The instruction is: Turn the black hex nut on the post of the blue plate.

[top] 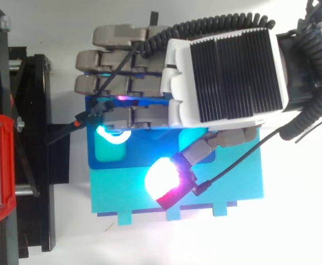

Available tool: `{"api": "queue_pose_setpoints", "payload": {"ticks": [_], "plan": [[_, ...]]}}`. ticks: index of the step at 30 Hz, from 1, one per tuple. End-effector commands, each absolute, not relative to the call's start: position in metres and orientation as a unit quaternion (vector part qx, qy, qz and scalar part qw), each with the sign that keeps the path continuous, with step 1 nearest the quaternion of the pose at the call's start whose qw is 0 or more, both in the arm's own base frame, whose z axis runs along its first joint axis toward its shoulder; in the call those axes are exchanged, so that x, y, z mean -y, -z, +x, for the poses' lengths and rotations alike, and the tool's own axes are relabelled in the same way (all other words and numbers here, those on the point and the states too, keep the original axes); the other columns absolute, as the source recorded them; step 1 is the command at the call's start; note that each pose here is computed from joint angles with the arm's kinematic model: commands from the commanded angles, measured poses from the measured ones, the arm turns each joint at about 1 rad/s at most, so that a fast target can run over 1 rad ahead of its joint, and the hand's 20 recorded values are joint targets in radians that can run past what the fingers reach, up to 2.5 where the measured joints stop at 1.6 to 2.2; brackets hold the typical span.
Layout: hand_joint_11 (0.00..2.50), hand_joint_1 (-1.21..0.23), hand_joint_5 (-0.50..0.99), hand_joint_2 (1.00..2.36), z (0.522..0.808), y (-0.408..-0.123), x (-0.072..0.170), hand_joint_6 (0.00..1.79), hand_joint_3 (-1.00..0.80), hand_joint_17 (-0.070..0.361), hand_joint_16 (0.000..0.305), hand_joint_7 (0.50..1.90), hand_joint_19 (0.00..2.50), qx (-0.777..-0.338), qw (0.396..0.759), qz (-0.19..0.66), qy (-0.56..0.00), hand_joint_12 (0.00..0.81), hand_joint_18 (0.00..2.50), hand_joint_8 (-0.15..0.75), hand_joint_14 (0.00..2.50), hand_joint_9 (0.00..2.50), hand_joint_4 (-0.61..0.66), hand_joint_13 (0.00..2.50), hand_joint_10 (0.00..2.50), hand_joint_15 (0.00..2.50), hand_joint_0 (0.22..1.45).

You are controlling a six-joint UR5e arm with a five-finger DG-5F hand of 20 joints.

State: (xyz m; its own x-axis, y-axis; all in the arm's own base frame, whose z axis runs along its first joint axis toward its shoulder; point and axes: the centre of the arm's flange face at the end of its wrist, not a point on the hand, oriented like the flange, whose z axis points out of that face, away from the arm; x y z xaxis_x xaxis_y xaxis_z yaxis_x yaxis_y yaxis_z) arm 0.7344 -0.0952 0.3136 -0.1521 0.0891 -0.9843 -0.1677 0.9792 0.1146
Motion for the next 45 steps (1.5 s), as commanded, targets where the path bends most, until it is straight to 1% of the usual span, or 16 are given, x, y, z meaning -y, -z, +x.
{"api": "queue_pose_setpoints", "payload": {"ticks": [1, 7, 18, 20, 38, 45], "plan": [[0.00, -0.24, -0.19, 1.00, 0.733, -0.313, 0.095, 0.50, -0.50, 0.137, 0.061, 1.06, 0.09, -0.756, 0.647, -0.026, -0.099, 0.371, 0.04, 0.231, 0.00, 0.22, 0.18, 0.20, 0.00, 0.02, 0.48], [0.00, -0.24, -0.19, 1.00, 0.732, -0.312, 0.098, 0.50, -0.50, 0.137, 0.061, 1.10, 0.09, -0.758, 0.644, -0.026, -0.098, 0.371, 0.04, 0.231, 0.00, 0.22, 0.17, 0.20, 0.00, 0.02, 0.48], [0.00, -0.24, -0.19, 1.00, 0.726, -0.310, 0.112, 0.50, -0.50, 0.137, 0.061, 1.12, 0.09, -0.766, 0.634, -0.027, -0.098, 0.369, 0.04, 0.229, 0.00, 0.22, 0.17, 0.20, 0.00, 0.01, 0.48], [0.00, -0.24, -0.19, 1.00, 0.724, -0.311, 0.122, 0.50, -0.50, 0.137, 0.061, 1.12, 0.09, -0.764, 0.636, -0.030, -0.100, 0.369, 0.05, 0.230, 0.00, 0.22, 0.17, 0.20, 0.00, 0.01, 0.48], [0.00, -0.25, -0.19, 1.00, 0.714, -0.311, 0.158, 0.50, -0.50, 0.136, 0.061, 1.11, 0.09, -0.764, 0.635, -0.035, -0.109, 0.369, 0.05, 0.230, 0.00, 0.22, 0.18, 0.21, 0.00, 0.01, 0.48], [0.00, -0.25, -0.19, 1.00, 0.713, -0.311, 0.163, 0.50, -0.50, 0.136, 0.061, 1.11, 0.08, -0.762, 0.636, -0.036, -0.112, 0.370, 0.05, 0.231, 0.00, 0.22, 0.18, 0.20, 0.00, 0.02, 0.48]]}}
